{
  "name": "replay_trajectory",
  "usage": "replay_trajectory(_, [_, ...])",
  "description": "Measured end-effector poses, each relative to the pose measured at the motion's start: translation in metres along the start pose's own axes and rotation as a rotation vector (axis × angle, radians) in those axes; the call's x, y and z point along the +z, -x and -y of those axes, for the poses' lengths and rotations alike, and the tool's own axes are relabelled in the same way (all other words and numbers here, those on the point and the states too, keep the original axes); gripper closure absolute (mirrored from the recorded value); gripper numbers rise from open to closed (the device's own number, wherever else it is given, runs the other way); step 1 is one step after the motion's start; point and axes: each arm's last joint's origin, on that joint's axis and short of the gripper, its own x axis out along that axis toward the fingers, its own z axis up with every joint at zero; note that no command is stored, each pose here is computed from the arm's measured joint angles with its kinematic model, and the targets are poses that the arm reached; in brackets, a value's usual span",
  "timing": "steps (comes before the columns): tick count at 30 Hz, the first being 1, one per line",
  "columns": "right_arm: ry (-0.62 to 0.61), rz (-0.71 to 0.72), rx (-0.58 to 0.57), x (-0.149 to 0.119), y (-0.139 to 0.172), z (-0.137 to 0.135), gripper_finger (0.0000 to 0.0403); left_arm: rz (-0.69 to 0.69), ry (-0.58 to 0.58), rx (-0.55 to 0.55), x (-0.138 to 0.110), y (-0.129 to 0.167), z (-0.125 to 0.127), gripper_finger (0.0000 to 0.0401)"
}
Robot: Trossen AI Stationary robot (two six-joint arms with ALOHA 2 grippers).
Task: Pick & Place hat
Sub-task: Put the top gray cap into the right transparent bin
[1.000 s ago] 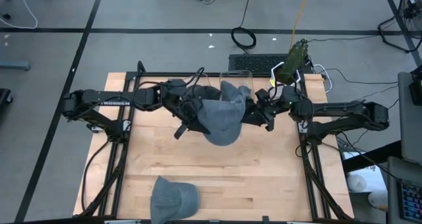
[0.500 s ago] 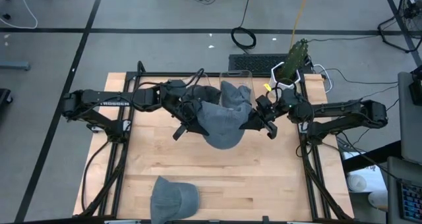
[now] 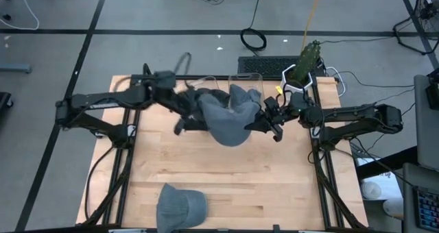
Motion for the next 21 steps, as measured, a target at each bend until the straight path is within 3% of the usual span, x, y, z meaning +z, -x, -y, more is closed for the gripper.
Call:
replay_trajectory(7, [-0.057,0.007,-0.043,-0.002,-0.001,0.002,0.0402,0.045,-0.068,0.086,0.016,0.052,0.012,0.0005])
replay_trajectory(17, [-0.077,0.065,-0.083,0.003,0.002,-0.001,0.0403,-0.032,-0.174,0.146,0.011,0.082,0.023,0.0033])
replay_trajectory(21, [-0.069,0.054,-0.095,0.001,0.001,-0.001,0.0403,0.011,-0.221,0.152,0.017,0.085,0.025,0.0034])
